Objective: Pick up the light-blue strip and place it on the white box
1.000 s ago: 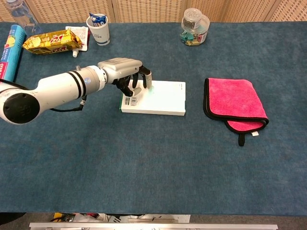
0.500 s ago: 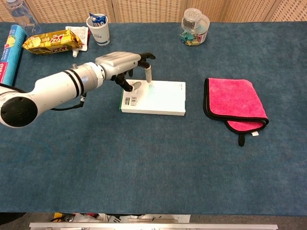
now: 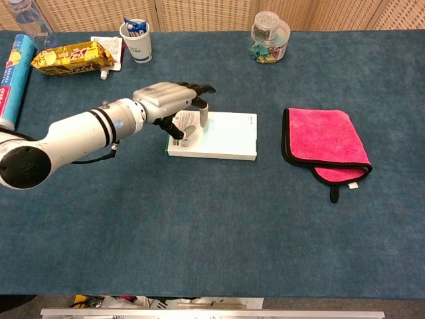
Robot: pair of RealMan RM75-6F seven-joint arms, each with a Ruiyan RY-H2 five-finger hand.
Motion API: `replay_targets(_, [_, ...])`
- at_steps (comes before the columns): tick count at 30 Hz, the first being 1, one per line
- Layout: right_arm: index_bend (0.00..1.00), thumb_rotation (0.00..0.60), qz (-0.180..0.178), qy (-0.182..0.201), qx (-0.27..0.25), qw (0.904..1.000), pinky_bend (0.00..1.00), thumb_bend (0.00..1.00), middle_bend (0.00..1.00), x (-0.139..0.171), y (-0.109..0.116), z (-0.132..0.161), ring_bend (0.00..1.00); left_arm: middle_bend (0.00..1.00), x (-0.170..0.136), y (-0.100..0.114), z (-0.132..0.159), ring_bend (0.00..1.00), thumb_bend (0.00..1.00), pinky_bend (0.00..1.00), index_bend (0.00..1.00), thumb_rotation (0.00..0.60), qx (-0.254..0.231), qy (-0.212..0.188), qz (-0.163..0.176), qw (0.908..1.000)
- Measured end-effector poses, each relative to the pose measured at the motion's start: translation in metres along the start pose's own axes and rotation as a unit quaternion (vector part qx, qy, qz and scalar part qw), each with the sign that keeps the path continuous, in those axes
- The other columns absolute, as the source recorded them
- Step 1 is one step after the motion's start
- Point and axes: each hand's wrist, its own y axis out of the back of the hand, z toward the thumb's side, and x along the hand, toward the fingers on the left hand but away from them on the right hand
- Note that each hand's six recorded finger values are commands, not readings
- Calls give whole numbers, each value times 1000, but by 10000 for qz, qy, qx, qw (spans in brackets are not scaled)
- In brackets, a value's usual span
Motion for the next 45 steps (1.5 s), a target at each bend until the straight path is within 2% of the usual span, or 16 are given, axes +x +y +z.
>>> replay_targets(11, [268, 600, -18, -41, -2, 10000, 413, 189, 387, 2, 1, -4, 373, 0, 8, -1, 3, 0, 489, 0, 367, 538, -70, 98, 10, 9999])
replay_targets(20, [269, 600, -24, -75, -2, 10000, 413, 188, 387, 3, 1, -7, 373, 0, 15, -3, -3, 0, 490, 0, 361, 539, -15, 290, -56, 9996])
replay_targets(37, [268, 600, -47, -101, -12, 9999, 413, 188, 387, 4, 2, -8, 373, 0, 18, -6, -3, 0, 490, 0, 360, 538, 132, 400, -144, 9990])
replay_targets(45, [269, 600, -67, -85, -17, 9999, 413, 188, 387, 5, 3, -8, 373, 0, 14, 4, 0, 0, 490, 0, 361, 538, 28, 371, 0, 9993])
